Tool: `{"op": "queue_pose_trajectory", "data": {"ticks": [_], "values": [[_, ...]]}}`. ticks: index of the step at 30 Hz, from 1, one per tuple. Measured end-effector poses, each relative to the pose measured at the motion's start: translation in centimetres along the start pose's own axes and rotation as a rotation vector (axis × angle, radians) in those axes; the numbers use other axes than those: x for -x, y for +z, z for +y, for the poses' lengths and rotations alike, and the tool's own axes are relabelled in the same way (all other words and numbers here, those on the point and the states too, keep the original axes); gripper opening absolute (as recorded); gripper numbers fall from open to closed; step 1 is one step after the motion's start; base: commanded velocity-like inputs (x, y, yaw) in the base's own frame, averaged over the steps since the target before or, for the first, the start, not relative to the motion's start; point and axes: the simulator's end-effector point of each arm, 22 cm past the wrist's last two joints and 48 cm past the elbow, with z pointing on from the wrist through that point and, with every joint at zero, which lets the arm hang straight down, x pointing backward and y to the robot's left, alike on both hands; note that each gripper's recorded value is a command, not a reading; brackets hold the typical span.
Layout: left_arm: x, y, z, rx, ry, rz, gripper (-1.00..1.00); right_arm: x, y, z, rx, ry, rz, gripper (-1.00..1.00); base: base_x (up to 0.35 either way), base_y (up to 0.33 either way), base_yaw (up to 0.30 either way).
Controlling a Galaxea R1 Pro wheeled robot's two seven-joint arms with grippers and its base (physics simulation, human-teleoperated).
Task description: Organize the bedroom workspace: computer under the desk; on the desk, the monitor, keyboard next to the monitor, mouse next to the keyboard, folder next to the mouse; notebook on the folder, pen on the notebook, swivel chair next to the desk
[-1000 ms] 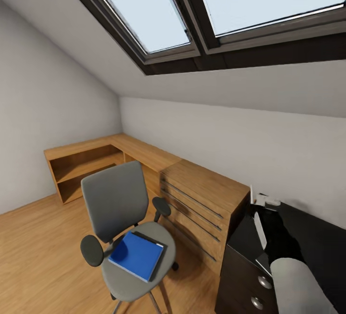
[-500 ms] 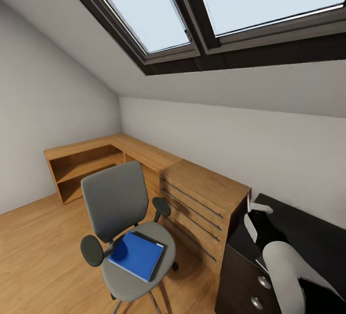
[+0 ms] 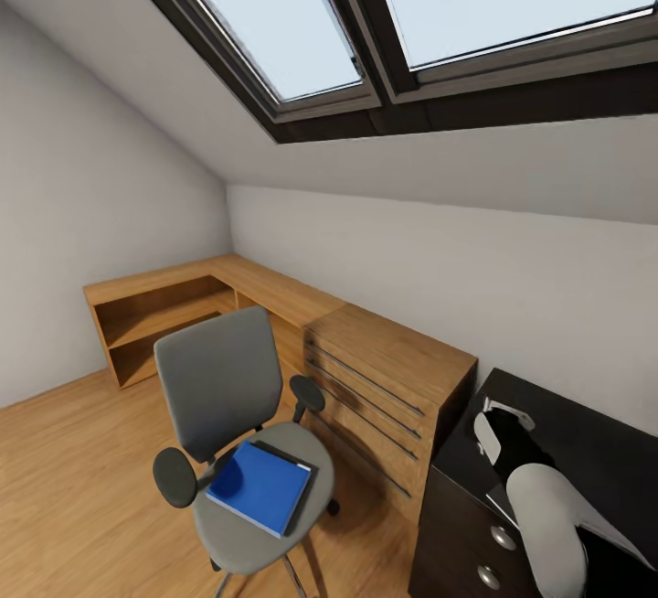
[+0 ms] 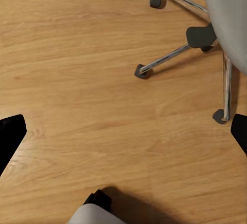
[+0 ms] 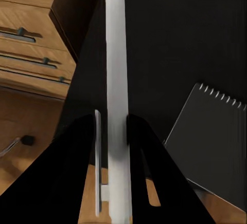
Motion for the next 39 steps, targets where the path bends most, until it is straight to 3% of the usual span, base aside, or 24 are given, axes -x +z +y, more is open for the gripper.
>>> {"op": "queue_pose_trajectory", "data": {"ticks": [10, 39], "values": [[-0.1, -0.2, -0.9, -0.014, -0.01, -0.001, 1.0, -0.5, 0.0, -0.5, -0.025, 0.02, 0.014, -1.0, 0.0, 0.0, 0.0], [-1.5, 2.7, -1.2, -0.012, -0.013, 0.0, 1.0, -2.3, 2.7, -0.4, -0.041, 0.018, 0.019, -1.0, 0.0, 0.0, 0.0]]}}
